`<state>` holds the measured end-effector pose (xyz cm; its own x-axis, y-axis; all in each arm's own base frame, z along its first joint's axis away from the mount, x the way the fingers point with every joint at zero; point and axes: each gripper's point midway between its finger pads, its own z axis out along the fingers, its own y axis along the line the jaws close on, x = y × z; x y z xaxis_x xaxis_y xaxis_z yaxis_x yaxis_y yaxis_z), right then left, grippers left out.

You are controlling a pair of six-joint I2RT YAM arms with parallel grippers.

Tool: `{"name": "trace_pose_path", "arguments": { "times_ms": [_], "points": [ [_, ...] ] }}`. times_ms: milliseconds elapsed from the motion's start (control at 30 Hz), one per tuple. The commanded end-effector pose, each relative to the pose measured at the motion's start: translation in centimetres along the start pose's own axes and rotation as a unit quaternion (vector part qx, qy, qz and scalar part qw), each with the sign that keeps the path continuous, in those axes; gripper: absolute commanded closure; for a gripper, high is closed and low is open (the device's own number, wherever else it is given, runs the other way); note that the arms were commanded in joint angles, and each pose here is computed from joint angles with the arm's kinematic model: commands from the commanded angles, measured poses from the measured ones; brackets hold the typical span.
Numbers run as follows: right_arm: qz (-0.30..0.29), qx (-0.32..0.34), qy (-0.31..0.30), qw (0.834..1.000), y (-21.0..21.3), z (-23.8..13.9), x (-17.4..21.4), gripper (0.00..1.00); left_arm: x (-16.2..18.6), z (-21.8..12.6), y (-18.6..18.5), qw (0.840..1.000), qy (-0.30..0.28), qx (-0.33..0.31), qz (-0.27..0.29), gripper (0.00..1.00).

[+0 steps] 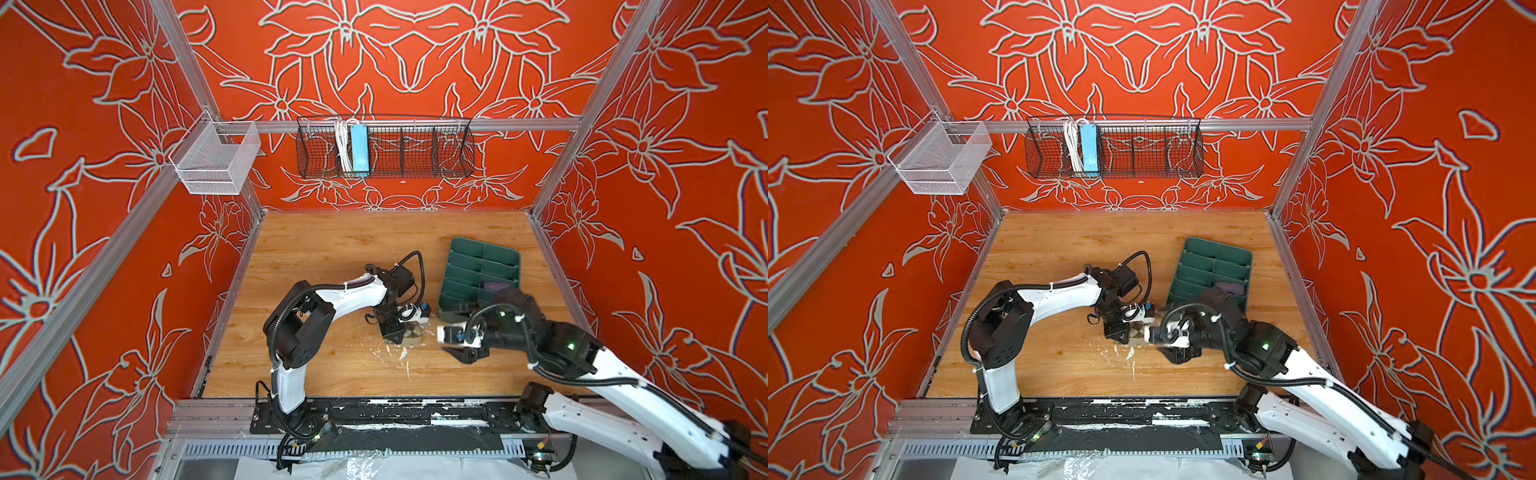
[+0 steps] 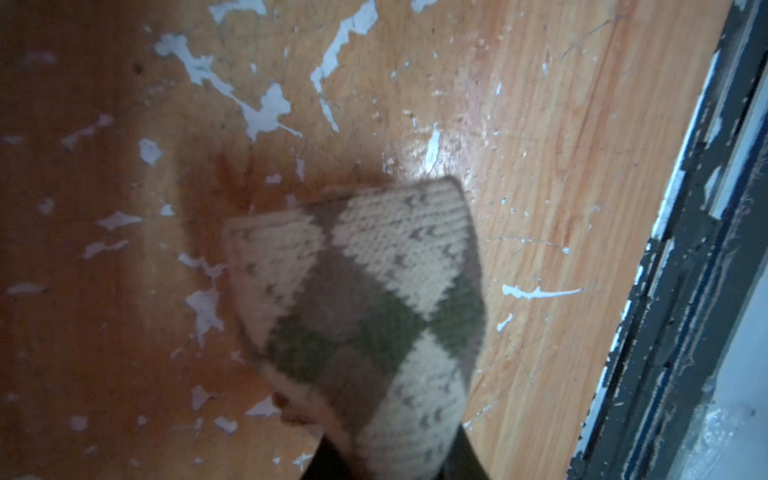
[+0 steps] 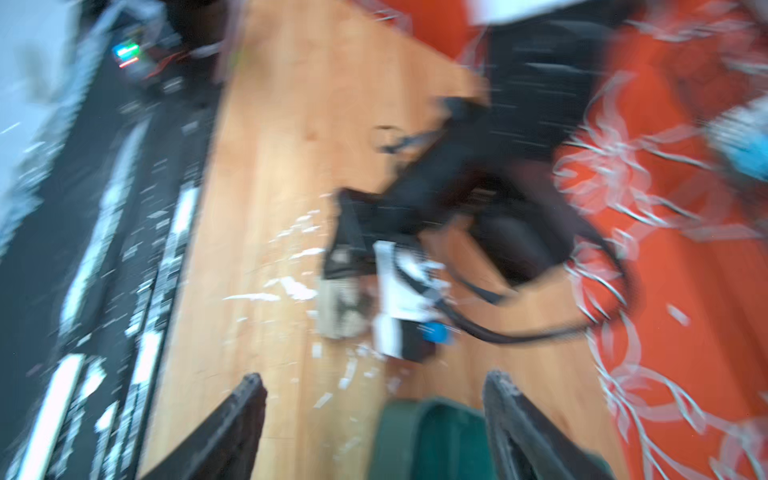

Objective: Roll the socks

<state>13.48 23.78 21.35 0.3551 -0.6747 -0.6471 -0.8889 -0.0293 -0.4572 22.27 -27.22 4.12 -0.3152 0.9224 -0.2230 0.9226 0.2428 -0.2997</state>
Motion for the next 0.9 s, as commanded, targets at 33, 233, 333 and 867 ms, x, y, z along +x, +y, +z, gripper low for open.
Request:
{"name": "trace_pose_path", "arguments": {
  "times_ms": [33,233,333,867],
  "points": [
    [-0.064,0.010,0.037,0.997,1.4,4.7,1.9,0.18,1.0,0.3,-1.4,0.997,0.015,0.060,-0.035,1.00],
    [-0.085,0.042,0.051,0.994,-0.2,10.5,2.8,0.27,0.9,-0.1,-0.9,0.997,0.005,0.061,-0.044,1.00],
    [-0.091,0.042,0.073,0.992,-0.5,12.8,3.8,0.33,0.8,-0.2,-0.9,0.997,0.000,0.065,-0.048,1.00],
    [-0.052,0.051,0.161,0.984,-1.2,18.6,8.0,0.37,0.0,-0.9,-1.6,0.996,-0.026,0.081,-0.042,1.00]
  ]
}}
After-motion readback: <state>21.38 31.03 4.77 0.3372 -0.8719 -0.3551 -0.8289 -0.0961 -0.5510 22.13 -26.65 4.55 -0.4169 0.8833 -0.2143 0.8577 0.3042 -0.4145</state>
